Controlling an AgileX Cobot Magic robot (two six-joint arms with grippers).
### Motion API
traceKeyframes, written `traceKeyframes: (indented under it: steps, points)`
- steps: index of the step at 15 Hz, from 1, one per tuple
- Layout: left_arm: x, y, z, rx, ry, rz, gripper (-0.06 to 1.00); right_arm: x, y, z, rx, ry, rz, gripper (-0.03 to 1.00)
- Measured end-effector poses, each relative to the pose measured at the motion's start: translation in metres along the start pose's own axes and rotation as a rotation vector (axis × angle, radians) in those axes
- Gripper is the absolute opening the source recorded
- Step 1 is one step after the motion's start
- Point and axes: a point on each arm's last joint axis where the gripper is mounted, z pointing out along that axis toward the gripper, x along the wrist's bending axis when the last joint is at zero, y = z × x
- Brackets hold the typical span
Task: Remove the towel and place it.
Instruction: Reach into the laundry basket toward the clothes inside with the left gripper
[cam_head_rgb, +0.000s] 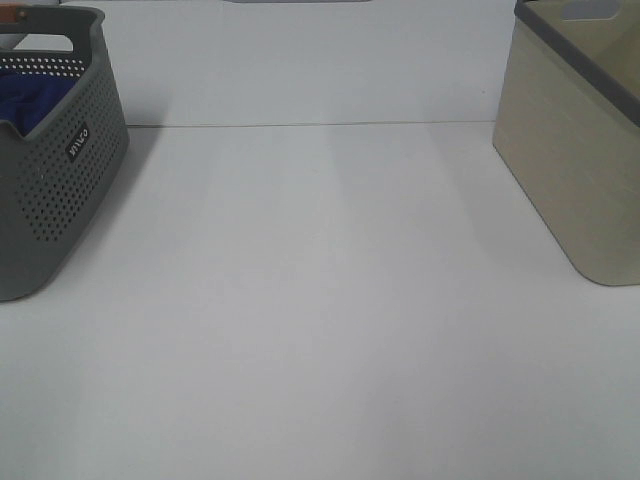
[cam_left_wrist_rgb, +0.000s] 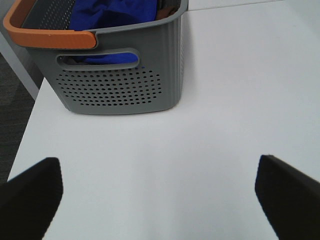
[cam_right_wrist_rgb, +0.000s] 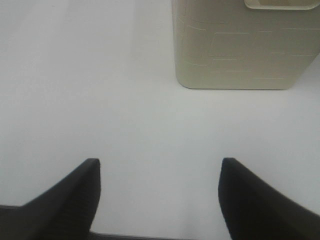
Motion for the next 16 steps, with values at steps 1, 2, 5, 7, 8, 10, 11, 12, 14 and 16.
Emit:
traceKeyframes:
  steps: [1, 2, 5, 7, 8, 10, 11, 12, 14, 16]
  points:
    - [0.0, 0.0, 0.0, 0.0, 0.0, 0.0, 0.99, 0.0, 0.0, 0.0, 0.0, 0.0, 0.0, 0.67]
    - [0.0, 0.0, 0.0, 0.0, 0.0, 0.0, 0.99, 0.0, 0.0, 0.0, 0.0, 0.0, 0.0, 0.67]
    - [0.0001, 0.0, 0.0, 0.0, 0.001, 0.0, 0.99, 0.0, 0.0, 0.0, 0.0, 0.0, 0.001, 0.67]
    - [0.0001, 0.0, 0.0, 0.0, 0.001, 0.0, 0.99, 0.0, 0.0, 0.0, 0.0, 0.0, 0.001, 0.67]
    - [0.0001, 0.0, 0.0, 0.0, 0.001, 0.0, 0.99, 0.0002, 0.0, 0.0, 0.0, 0.002, 0.002, 0.67]
    - [0.0001, 0.0, 0.0, 0.0, 0.001, 0.0, 0.99, 0.0003, 0.0, 0.0, 0.0, 0.004, 0.003, 0.67]
    - [0.0001, 0.0, 0.0, 0.0, 0.001, 0.0, 0.99, 0.0004, 0.0, 0.0, 0.0, 0.005, 0.003, 0.67]
    - [0.0001, 0.0, 0.0, 0.0, 0.001, 0.0, 0.99, 0.0007, -0.0004, 0.0, 0.005, 0.008, 0.004, 0.67]
    - [0.0002, 0.0, 0.0, 0.0, 0.002, 0.001, 0.99, 0.0006, -0.0024, 0.0019, 0.02, 0.008, 0.004, 0.67]
    - [0.0002, 0.0, 0.0, 0.0, 0.002, 0.001, 0.99, 0.0006, -0.0031, 0.0028, 0.024, 0.008, 0.004, 0.67]
